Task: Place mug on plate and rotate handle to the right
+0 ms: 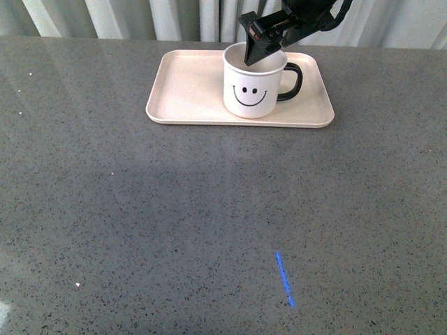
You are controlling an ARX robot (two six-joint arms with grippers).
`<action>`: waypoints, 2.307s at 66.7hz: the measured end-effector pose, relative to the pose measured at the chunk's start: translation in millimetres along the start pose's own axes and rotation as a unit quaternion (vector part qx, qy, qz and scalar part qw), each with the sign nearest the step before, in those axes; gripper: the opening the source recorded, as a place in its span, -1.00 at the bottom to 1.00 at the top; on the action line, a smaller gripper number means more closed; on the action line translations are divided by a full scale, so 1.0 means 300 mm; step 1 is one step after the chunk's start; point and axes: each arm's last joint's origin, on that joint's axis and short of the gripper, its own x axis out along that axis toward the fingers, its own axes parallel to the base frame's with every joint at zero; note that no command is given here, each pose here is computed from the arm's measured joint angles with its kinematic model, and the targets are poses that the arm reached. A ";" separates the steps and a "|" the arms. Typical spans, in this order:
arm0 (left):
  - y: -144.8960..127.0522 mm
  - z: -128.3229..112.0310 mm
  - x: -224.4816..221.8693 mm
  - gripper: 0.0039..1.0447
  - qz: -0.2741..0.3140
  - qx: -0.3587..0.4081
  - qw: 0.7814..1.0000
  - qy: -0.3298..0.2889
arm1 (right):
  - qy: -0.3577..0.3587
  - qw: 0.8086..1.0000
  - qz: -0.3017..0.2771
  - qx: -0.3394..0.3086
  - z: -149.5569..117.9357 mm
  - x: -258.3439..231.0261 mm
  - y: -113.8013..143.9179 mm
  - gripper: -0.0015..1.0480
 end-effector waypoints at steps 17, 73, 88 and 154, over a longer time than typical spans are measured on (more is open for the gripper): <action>0.000 0.000 0.000 0.83 0.000 0.000 1.000 0.000 | -0.053 0.999 0.001 0.002 0.036 -0.119 -0.009 0.82; 0.000 0.000 0.000 0.83 0.000 0.000 1.000 0.000 | -0.435 0.841 -0.268 0.179 -0.524 -0.564 0.292 -0.74; 0.000 0.000 0.000 0.83 0.000 0.000 1.000 0.000 | -0.429 0.848 -0.257 0.179 -0.712 -0.607 0.382 -0.97; 0.000 0.000 0.000 0.83 0.000 0.000 1.000 0.000 | -0.426 0.846 -0.263 0.183 -1.004 -0.711 0.597 -0.97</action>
